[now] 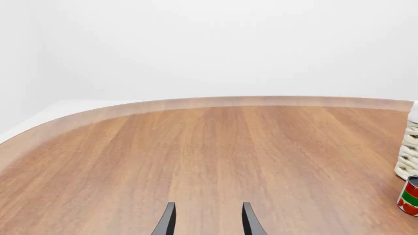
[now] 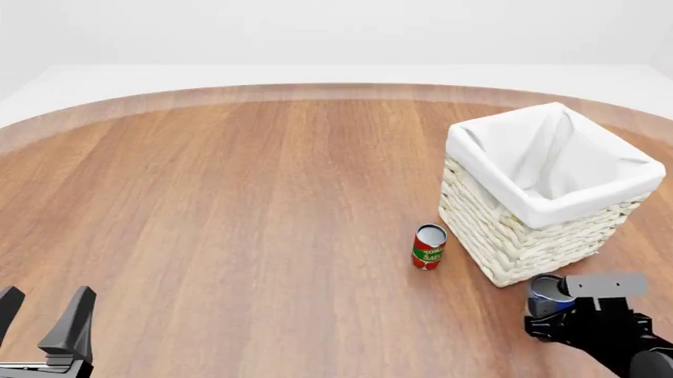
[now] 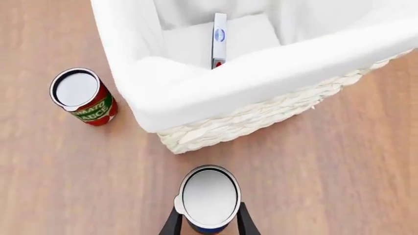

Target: Pick up the alphabet soup and the cream cheese box, and put them in the basket.

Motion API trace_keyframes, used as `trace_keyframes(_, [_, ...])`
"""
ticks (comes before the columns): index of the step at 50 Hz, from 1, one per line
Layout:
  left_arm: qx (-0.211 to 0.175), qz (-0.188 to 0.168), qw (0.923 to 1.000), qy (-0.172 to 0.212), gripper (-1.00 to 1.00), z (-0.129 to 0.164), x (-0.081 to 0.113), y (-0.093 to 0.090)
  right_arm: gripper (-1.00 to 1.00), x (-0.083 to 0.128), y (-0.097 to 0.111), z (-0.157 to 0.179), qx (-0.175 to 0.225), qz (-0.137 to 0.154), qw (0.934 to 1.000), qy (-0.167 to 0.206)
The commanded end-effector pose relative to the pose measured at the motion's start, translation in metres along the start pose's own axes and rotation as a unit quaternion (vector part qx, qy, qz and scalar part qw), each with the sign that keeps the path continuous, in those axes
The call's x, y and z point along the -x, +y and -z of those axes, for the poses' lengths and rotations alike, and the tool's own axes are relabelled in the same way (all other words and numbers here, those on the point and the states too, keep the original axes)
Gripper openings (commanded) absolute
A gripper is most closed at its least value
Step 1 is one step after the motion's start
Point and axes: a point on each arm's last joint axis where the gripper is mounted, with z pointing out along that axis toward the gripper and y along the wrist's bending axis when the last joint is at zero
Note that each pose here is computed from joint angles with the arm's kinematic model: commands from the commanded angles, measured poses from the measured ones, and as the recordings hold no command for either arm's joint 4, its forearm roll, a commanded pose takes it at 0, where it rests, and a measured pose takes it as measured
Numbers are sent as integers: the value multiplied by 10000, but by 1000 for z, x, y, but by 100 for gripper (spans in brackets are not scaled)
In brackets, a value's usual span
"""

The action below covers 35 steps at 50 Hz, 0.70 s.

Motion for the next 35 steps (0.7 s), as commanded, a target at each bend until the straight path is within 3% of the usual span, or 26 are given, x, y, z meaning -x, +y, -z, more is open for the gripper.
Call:
trace_keyframes(1, [0,0,10000,0,100,0,0,0,-100,5,0,9,-7,-71,9999,-105])
trace_keyframes(35, [0,0,10000,0,100,0,0,0,-100,13,-1,47,-26,-2,9995,-322])
